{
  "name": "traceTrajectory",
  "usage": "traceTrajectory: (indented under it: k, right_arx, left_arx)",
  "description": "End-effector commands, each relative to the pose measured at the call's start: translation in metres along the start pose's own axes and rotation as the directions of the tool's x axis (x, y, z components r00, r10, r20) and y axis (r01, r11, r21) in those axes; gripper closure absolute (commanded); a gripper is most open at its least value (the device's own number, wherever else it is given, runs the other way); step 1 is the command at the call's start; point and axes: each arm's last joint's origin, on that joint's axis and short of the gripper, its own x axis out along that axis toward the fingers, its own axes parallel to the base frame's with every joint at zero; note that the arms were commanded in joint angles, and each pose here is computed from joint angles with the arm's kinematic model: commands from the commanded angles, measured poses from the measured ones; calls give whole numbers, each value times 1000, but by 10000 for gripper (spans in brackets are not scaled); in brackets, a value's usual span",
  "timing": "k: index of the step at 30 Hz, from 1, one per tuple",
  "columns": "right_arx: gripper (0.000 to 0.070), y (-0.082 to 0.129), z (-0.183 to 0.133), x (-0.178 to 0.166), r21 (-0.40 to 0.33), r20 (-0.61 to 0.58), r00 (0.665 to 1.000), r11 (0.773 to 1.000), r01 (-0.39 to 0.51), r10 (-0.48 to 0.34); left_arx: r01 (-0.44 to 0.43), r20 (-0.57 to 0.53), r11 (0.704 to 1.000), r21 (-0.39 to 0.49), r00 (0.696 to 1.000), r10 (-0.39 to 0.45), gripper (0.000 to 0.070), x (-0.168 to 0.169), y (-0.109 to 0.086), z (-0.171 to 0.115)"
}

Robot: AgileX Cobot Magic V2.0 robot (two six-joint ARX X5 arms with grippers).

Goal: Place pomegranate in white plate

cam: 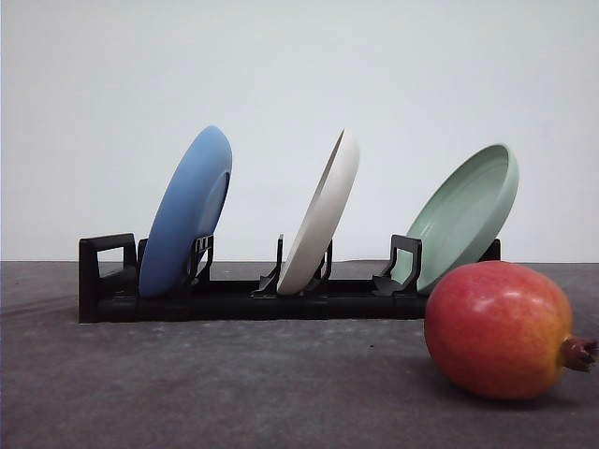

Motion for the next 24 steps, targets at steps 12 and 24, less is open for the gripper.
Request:
traceTrajectory:
  k: [12,24]
  right_arx:
    - [147,-5,5,9,5,-21,1000,1000,-19,19]
    - [147,0,4,13,1,-33,998,998,-59,59]
  left_arx:
    - [34,-50,998,-50,998,-36,57,27,19,1]
    - [-31,-199,999,-22,980,27,59,132,1,25]
